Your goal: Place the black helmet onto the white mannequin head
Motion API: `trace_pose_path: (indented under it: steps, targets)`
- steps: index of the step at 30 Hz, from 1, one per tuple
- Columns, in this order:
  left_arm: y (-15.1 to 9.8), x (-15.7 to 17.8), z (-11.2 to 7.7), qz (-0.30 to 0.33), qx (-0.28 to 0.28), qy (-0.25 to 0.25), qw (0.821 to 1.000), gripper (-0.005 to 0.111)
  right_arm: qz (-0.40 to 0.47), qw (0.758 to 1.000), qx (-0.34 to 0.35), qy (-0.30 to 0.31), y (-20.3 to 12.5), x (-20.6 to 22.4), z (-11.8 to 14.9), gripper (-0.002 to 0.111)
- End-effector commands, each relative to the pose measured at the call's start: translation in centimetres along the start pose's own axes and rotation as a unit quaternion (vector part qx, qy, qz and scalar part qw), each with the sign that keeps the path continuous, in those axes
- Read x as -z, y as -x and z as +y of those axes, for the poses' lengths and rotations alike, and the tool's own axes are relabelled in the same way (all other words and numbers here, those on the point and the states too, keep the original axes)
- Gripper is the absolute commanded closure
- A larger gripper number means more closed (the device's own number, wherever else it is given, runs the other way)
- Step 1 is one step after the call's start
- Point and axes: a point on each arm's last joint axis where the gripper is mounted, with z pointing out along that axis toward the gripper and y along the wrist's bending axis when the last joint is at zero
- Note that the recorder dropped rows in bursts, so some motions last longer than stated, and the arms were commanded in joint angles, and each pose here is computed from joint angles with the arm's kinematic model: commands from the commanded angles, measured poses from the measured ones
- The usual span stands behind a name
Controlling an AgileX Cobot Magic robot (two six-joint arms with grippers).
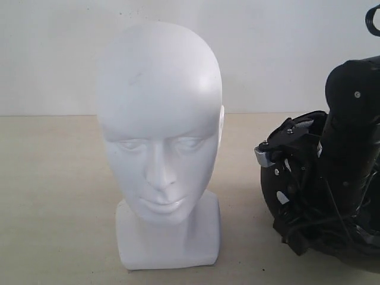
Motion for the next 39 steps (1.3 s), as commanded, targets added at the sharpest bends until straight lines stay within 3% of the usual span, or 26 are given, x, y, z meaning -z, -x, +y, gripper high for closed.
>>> trace_pose_path:
  steps: [1, 6, 12, 18, 24, 33, 39]
  targets:
    - [-0.1, 0.0, 0.0, -0.001, 0.006, 0.0, 1.0, 0.103, -0.001, 1.0, 0.004, -0.002, -0.1, 0.0, 0.0, 0.029]
    - [-0.1, 0.0, 0.0, -0.001, 0.006, 0.0, 1.0, 0.103, 0.002, 1.0, 0.016, -0.012, -0.1, 0.0, -0.2, 0.035]
    - [-0.1, 0.0, 0.0, -0.001, 0.006, 0.0, 1.0, 0.103, 0.017, 0.999, 0.036, -0.033, -0.4, 0.1, -0.6, 0.058]
    - [-0.1, 0.0, 0.0, -0.001, 0.006, 0.0, 1.0, 0.103, 0.035, 0.997, 0.05, -0.055, -0.7, 0.1, -1.0, 0.061]
    - [-0.1, 0.0, 0.0, -0.001, 0.006, 0.0, 1.0, 0.103, 0.034, 0.997, 0.05, -0.056, -0.6, 0.1, -1.1, 0.109]
    - [-0.1, 0.0, 0.0, -0.001, 0.006, 0.0, 1.0, 0.103, 0.003, 0.999, 0.034, 0.011, -0.1, 0.0, 0.2, 0.108]
    - [-0.1, 0.0, 0.0, -0.001, 0.006, 0.0, 1.0, 0.103, -0.077, 0.993, -0.079, 0.036, 1.4, 0.2, 0.5, 0.108]
